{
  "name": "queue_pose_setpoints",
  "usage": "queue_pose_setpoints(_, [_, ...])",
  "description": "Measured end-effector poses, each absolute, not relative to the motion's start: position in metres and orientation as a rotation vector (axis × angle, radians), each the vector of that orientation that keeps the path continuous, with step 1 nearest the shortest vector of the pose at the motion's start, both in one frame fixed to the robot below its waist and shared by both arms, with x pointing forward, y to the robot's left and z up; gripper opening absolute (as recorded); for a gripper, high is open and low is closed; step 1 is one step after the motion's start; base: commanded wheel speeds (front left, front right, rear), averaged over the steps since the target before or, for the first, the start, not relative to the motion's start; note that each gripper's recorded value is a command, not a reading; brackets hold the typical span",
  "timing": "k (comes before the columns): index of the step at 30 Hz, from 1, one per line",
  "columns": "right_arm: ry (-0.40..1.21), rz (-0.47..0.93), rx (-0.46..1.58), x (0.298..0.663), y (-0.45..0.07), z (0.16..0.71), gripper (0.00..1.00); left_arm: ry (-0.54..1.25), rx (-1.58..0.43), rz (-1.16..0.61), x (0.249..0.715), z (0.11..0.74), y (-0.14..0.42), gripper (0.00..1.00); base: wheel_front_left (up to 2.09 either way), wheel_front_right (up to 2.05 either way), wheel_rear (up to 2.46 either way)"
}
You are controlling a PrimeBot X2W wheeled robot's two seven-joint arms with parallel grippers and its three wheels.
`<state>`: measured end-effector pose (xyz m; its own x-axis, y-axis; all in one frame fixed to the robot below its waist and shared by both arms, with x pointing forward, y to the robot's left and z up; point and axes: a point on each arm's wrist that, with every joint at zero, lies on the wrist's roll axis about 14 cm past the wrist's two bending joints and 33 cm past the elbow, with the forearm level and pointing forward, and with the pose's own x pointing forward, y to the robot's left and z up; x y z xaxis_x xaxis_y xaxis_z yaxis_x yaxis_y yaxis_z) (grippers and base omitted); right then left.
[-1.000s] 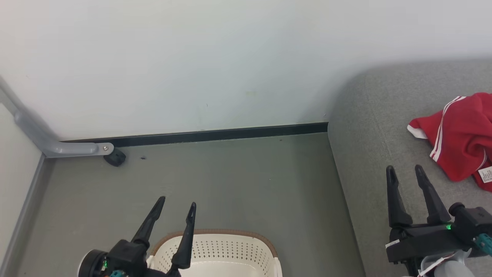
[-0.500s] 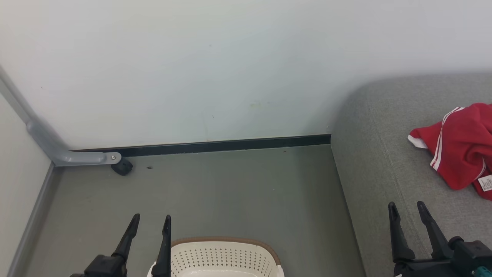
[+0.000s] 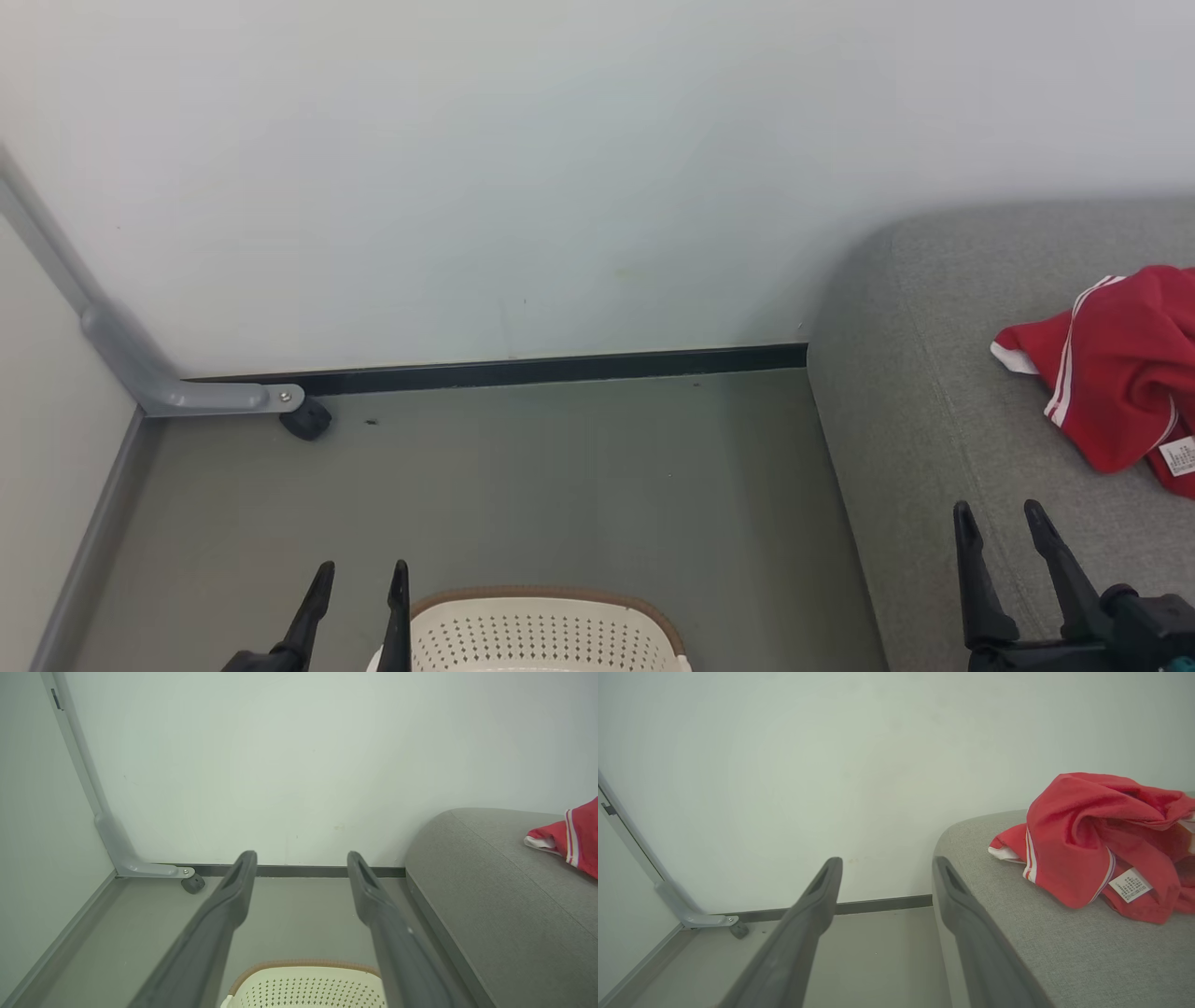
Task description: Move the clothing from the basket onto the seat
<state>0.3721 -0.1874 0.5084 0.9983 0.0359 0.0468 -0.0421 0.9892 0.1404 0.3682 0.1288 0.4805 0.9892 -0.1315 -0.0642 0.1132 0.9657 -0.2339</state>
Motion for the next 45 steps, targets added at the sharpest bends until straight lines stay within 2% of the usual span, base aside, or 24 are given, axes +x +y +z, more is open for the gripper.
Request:
queue_pose_setpoints(38, [-0.029,0.051,0.128,0.370,-0.185,0.517,1.00,0.094,-0.245,-0.091,0.365,0.475,0.130,1.00,0.00,0.00,0.00])
queue_pose_setpoints(39, [-0.029,0.052,0.127,0.370,-0.185,0.517,0.00,0.095,-0.245,-0.090,0.364,0.474,0.130,0.00,0.00,0.00,0.00])
queue_pose_setpoints(45, [0.054,0.045,0.155,0.361,-0.178,0.489,0.00,0.169,-0.243,-0.081,0.355,0.452,0.129,0.00,0.00,0.00,0.00])
